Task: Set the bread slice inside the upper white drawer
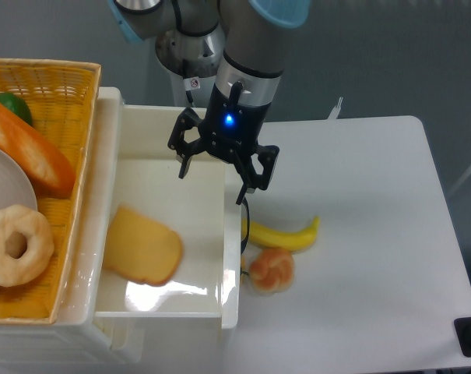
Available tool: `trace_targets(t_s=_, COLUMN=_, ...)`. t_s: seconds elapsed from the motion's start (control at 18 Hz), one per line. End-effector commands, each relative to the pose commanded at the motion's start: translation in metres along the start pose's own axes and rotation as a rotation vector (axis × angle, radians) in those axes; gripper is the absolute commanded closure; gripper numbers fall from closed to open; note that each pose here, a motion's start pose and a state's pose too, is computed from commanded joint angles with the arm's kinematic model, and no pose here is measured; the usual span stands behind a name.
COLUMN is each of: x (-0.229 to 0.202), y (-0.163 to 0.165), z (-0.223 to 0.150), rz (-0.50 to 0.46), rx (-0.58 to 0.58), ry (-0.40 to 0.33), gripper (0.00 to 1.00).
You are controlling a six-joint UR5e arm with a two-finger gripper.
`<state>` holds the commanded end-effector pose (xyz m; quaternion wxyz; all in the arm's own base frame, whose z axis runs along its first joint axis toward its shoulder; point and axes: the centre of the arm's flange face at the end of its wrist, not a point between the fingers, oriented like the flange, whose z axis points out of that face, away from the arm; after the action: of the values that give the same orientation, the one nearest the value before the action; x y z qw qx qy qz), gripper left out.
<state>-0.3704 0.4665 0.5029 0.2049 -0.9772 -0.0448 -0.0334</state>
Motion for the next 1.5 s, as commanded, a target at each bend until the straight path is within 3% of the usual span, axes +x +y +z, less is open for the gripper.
trace_targets(t_s=0.17, x=-0.032, y=0.019, z=-0.019, rz=-0.037, rx=-0.052, ry=-0.09, gripper=0.0)
trace_targets(t_s=0.28, x=-0.042, y=0.027, z=-0.022, rz=-0.057, rx=-0.079, ry=-0.113, gripper=0.0)
trace_targets(t_s=0.44, x=-0.077, y=0.064, z=-0.027, rz=-0.08, rx=-0.196, ry=-0.208, gripper=0.0)
trace_targets(t_s=0.61, x=-0.1, y=0.1, z=-0.021, rz=0.007, rx=-0.263, ry=-0.192, gripper=0.0)
trace_targets(t_s=0.78, x=-0.129, y=0.124, z=-0.033, rz=-0.008, rx=-0.248, ry=-0.232, gripper=0.0)
trace_targets(t_s=0.89, x=-0.145, y=0.127, z=-0.013, rz=0.005, rx=-0.254, ry=-0.223, gripper=0.0)
trace_targets(t_s=1.11, x=-0.172, y=0.14, z=0.021, rz=0.235, rx=-0.324, ry=-0.155, gripper=0.0)
trace_targets(t_s=1.33, x=-0.206, y=0.165, z=0.045, rz=0.287, rx=-0.365, ry=-0.113, gripper=0.0)
trace_targets(t_s=1.5, x=-0.233, y=0.178, z=0.071, rz=0.431, rx=-0.401, ry=-0.095, gripper=0.0)
